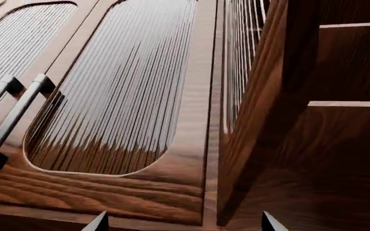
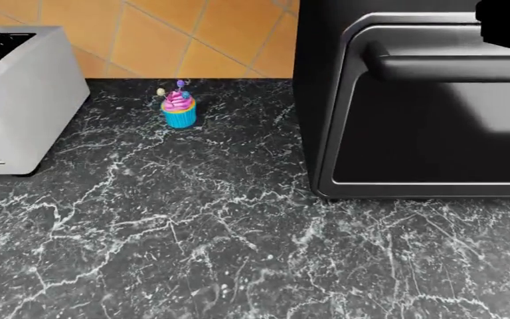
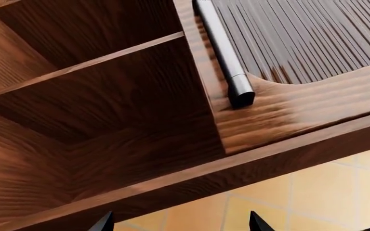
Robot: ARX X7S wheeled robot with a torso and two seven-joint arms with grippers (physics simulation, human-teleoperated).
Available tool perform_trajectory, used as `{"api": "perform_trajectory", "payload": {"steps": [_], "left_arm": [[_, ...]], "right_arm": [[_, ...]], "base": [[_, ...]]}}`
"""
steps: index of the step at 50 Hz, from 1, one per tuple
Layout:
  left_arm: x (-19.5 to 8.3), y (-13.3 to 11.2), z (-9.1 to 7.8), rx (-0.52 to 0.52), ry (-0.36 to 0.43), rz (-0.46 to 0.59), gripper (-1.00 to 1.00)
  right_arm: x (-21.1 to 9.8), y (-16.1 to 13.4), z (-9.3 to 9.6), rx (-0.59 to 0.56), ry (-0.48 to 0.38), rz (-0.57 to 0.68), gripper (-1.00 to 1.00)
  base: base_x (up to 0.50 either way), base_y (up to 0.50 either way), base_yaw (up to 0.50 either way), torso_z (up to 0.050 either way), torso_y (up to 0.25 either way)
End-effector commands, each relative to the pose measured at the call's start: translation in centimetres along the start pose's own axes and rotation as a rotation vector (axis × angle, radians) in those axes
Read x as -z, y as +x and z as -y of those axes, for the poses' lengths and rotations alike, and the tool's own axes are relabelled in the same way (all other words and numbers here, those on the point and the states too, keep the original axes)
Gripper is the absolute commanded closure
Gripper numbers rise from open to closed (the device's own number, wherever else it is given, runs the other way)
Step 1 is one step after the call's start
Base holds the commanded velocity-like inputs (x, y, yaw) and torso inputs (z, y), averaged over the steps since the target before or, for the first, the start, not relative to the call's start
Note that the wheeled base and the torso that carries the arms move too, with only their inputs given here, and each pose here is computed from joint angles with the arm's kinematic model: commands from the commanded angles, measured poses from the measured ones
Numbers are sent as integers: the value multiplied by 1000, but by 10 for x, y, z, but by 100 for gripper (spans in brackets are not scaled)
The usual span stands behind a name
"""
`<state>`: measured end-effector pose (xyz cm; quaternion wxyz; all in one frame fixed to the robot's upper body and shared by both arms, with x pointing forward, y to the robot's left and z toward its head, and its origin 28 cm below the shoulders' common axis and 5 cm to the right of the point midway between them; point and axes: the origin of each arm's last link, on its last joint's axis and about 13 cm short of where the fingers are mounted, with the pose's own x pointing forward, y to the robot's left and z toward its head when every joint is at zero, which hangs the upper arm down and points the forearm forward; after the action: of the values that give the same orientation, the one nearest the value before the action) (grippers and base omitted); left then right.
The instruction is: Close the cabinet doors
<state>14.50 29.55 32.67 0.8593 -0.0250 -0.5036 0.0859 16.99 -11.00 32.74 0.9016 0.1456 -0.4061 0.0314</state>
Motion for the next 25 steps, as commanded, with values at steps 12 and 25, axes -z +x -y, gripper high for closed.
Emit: {"api": "perform_trajectory", "payload": {"steps": [12,25], "left_arm": [[-56,37,-34,-153,37,114,-100],[-63,68,-16,-38,59,131,-100]], "right_arm": [[0,0,0,18,3,7,-100],[0,0,0,13,3,-4,-100]], "base": [[0,0,0,0,0],[0,0,0,0,0]]}}
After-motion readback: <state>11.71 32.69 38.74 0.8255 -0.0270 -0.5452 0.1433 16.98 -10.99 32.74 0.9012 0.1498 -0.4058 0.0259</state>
